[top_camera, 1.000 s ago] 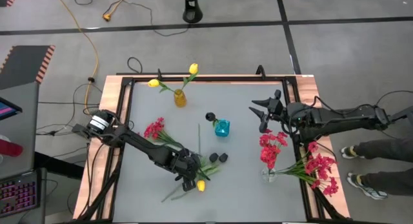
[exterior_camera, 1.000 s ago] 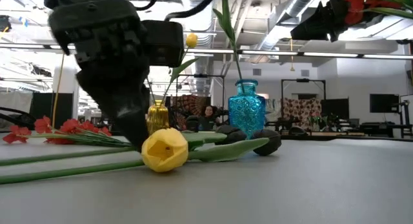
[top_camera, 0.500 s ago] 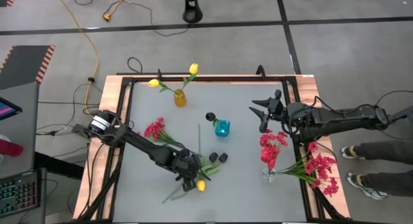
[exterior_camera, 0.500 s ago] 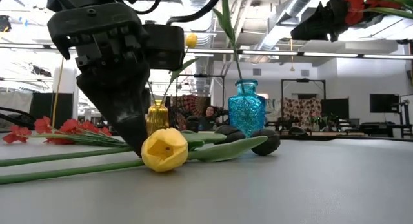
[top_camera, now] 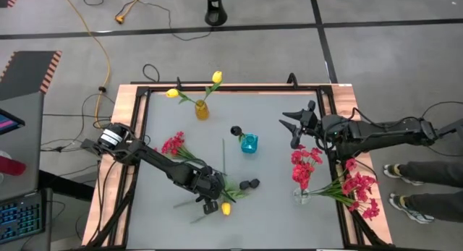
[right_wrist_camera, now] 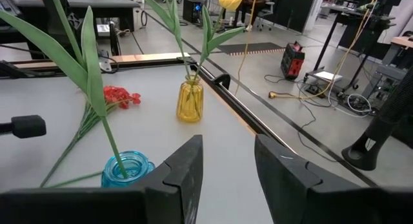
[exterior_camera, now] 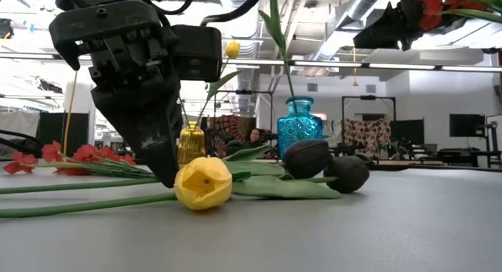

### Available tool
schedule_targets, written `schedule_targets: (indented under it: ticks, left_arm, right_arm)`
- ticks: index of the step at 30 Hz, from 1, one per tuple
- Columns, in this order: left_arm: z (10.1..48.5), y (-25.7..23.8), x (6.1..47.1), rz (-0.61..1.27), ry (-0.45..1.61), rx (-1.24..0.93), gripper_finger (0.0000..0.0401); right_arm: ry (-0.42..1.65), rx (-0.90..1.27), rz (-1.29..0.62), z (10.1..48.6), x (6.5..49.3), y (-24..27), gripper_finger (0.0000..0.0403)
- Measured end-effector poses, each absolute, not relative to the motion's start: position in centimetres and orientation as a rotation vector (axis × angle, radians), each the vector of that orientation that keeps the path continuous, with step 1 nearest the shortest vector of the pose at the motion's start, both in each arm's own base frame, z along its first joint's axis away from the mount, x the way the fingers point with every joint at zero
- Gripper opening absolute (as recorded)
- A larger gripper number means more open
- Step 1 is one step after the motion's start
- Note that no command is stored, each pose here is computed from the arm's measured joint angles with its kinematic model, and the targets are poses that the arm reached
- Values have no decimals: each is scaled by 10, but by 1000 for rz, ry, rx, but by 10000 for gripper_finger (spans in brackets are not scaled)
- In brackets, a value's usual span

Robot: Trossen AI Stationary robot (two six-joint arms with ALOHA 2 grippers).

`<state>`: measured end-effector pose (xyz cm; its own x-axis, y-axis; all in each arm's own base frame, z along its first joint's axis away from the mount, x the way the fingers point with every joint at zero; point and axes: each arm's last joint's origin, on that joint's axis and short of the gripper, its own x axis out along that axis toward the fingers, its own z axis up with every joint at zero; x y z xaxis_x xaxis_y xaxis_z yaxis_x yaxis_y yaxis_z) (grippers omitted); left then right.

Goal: Sort flowers into vase by color
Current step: Put the left black flower into the blue vase

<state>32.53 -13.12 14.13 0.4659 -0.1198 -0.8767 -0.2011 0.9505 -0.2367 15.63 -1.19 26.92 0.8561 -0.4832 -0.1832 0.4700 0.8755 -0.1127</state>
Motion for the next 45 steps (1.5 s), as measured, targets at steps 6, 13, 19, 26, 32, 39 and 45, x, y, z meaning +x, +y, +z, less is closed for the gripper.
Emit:
schedule_targets:
  ticks: [6, 13, 19, 26, 32, 39, 45]
  left_arm:
    - [157, -123, 324, 57, 1054, -323, 2]
    - [215, -106, 316, 127, 798, -217, 2]
    - [256, -102, 321, 199, 468, -88, 2]
    - [275, -109, 346, 130, 124, 114, 2]
    - [292, -111, 353, 164, -129, 316, 2]
    - [299, -100, 358, 109, -260, 374, 2]
    - [300, -79, 364, 70, -281, 406, 2]
  right_arm:
    - [209, -65, -501, 269, 156, -12, 166]
    - [210, -65, -501, 269, 156, -12, 166]
    - [209, -65, -502, 269, 156, -12, 166]
    - [209, -64, -505, 269, 156, -12, 166]
    - [210, -64, -505, 269, 156, -12, 166]
    - [210, -64, -505, 269, 156, -13, 166]
    - [209, -64, -506, 269, 156, -13, 166]
